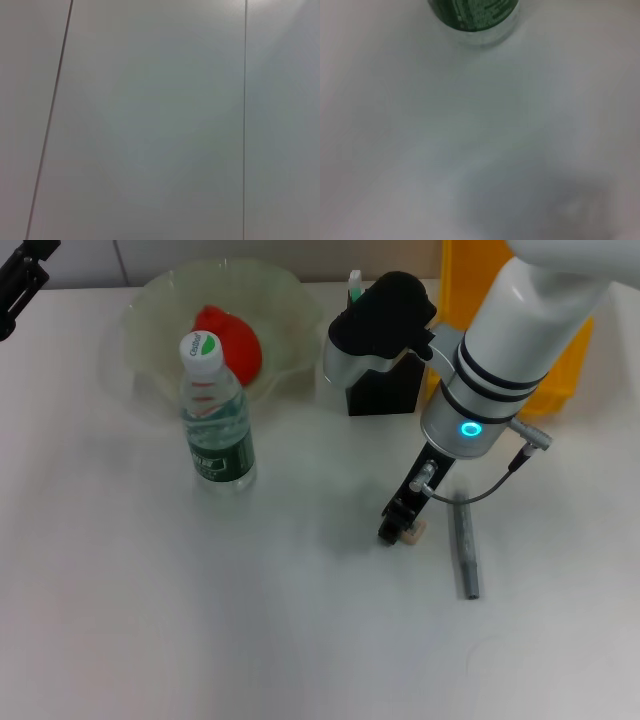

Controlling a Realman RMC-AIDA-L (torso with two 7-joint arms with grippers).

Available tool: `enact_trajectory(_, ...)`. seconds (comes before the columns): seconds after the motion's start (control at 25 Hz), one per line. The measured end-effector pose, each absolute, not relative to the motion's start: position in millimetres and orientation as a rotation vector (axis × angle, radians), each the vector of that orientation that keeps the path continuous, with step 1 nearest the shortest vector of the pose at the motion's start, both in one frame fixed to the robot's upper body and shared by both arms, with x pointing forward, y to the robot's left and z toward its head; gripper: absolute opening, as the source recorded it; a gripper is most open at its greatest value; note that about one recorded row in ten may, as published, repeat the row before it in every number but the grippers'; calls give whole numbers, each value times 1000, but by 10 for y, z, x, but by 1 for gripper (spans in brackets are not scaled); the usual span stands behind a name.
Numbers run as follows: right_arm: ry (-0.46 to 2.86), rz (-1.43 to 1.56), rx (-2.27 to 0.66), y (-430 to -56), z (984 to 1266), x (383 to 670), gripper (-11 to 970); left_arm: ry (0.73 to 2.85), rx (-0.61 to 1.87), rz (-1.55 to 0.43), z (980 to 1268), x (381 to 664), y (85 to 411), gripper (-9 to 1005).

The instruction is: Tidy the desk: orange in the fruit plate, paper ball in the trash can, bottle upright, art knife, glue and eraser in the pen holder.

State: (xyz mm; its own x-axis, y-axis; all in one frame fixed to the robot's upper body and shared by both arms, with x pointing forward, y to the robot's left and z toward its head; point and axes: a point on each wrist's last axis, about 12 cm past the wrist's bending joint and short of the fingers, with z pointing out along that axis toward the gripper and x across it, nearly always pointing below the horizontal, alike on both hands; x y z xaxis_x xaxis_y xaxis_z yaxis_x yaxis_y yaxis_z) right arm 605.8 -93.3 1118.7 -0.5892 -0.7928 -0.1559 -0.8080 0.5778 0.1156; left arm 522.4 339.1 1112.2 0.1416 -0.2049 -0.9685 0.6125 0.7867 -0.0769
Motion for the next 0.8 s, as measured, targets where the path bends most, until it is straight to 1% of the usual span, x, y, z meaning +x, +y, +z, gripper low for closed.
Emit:
enact_trajectory(0.16,2717,264,-1380,-921,11193,6049,472,1302,379,-611,11123,5223,3389,579)
enact_trajectory(0.4,2725,270,-1374,-926,11193,6045,346,1300,378,-612,11124,5218,3392,579)
enact_trajectory(0.48,2732,286,-1362,-929,11197,6037,260,1300,379,-612,11124,5217,3392,579)
enact_trajectory(0.64,2750,365,-1286,-979,11251,6040,259,1297,379,-613,11127,5213,3393,579)
enact_trajectory(0.72,2753,472,-1199,-1063,11330,6062,259,1290,379,-614,11135,5208,3399,579)
enact_trajectory(0.8,2704,616,-1079,-1225,11439,6107,259,1287,380,-616,11140,5208,3398,579)
